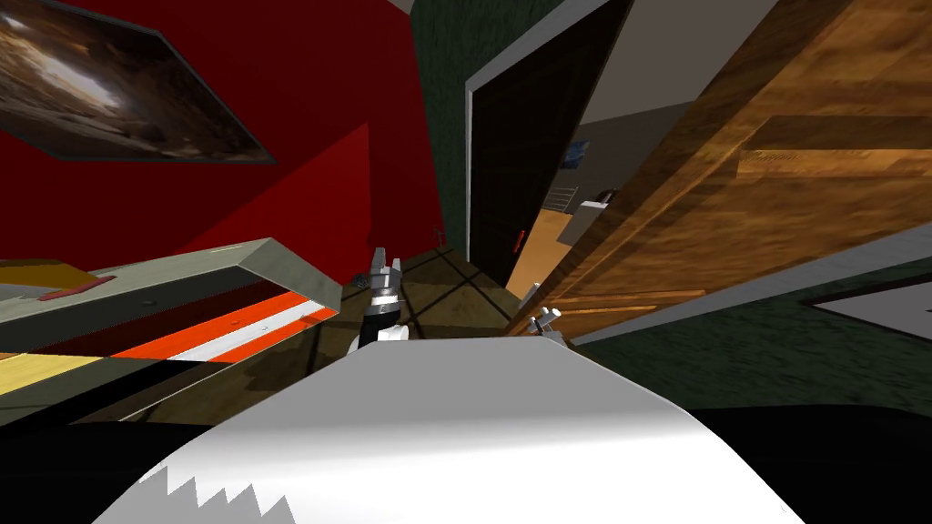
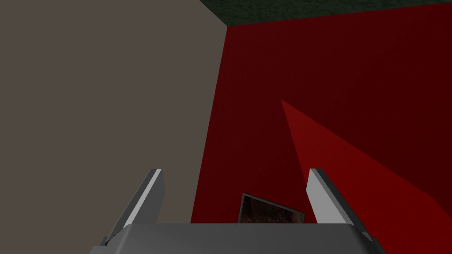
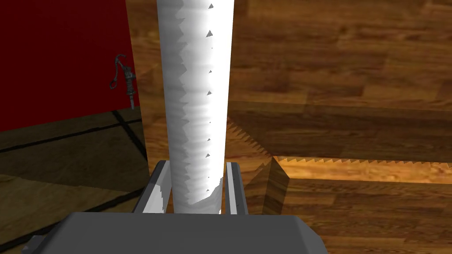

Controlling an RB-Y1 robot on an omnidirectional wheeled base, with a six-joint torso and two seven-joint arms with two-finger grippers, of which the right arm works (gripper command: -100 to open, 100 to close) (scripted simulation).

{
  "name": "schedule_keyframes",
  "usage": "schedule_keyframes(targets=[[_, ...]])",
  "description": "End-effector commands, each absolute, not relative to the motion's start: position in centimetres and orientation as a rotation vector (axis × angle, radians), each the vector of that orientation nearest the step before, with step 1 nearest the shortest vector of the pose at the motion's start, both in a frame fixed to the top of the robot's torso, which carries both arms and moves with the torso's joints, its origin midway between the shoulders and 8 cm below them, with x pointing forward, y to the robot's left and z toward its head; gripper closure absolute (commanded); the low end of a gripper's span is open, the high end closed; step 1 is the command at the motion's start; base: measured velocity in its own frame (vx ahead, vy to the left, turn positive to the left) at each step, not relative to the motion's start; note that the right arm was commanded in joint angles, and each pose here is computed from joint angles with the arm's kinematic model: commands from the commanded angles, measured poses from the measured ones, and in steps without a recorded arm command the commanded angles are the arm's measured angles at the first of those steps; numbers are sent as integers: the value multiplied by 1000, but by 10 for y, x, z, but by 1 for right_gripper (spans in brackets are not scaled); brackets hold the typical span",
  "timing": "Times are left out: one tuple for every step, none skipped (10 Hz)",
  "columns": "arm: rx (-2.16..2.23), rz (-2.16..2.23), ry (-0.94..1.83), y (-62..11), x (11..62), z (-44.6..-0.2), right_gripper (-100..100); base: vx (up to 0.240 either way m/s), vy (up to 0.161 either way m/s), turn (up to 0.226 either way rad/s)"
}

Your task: Pull the door open

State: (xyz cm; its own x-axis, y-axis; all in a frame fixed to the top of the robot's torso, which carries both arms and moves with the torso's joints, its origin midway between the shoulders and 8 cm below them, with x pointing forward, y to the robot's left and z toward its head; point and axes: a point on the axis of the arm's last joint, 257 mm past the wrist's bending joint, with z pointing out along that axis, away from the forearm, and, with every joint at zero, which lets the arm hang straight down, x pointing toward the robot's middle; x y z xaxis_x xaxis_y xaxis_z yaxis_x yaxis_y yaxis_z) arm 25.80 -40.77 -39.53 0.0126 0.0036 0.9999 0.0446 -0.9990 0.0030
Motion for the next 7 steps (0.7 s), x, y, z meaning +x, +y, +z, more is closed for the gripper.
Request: schedule_keyframes(targets=[[-2204, -2185, -59, -406, 256, -394, 100, -175, -60, 104], [-2200, -2184, -64, -407, 255, -394, 100, -189, -73, 141], [-2196, -2182, -70, -407, 254, -394, 100, -182, -59, 161], [-2192, -2181, -76, -407, 252, -393, 100, -197, -72, 156], [-2187, -2179, -82, -408, 251, -393, 100, -214, -67, 174], [-2184, -2177, -88, -408, 249, -393, 100, -210, -71, 159], [-2180, -2176, -93, -409, 248, -392, 100, -207, -61, 149]])
